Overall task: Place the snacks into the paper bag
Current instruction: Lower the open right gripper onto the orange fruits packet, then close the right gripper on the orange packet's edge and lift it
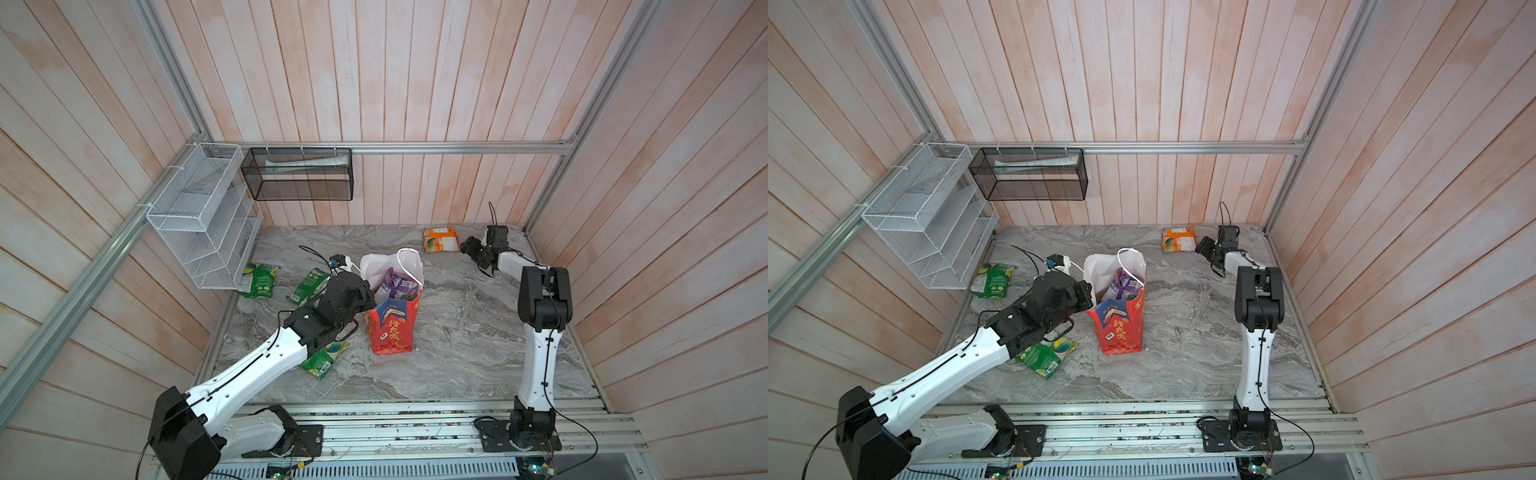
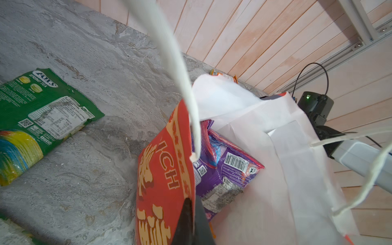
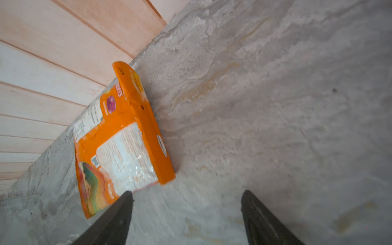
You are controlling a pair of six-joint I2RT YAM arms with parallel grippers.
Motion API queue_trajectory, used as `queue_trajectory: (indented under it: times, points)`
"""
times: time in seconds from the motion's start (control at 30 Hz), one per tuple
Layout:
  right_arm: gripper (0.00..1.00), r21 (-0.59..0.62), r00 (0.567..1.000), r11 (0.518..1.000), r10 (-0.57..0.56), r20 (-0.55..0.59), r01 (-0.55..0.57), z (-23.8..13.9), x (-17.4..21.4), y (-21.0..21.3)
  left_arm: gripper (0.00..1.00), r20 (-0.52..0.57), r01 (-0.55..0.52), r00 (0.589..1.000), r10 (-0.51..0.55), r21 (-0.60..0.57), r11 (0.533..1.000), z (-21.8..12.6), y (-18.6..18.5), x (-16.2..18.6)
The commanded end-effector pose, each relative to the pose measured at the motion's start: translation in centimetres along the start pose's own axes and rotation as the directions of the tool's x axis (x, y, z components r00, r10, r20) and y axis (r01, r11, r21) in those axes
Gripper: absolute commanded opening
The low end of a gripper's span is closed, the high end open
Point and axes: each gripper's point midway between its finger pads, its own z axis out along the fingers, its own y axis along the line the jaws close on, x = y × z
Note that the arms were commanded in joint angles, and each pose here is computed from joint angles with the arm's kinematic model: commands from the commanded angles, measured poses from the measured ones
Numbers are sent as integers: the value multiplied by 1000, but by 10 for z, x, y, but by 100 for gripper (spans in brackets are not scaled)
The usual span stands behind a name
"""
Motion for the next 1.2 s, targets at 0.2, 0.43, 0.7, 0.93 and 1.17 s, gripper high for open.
queue_trajectory:
  times: [0.2, 0.43, 0.7, 0.93, 1.17]
  points:
    - [73, -5, 993, 997, -75, -90, 75, 39, 0, 5, 0, -26, -18, 1000, 18, -9, 1000, 3, 1, 7]
    - [63, -39, 985, 997, -69, -159, 63, 66, 11, 9, 0, -22, -20, 1000, 19, -13, 1000, 3, 2, 6]
    - [58, -53, 971, 996, -83, -226, 73, 75, 37, 13, 0, -16, -22, 1000, 21, -26, 999, 4, 4, 5]
    - [37, -8, 957, 997, -77, -281, 78, 75, 56, 3, 0, -11, -22, 1000, 22, -29, 999, 4, 5, 4]
    - [2, -48, 943, 996, -84, -321, 72, 62, 75, 6, 0, -14, -21, 1000, 21, -30, 999, 5, 5, 5]
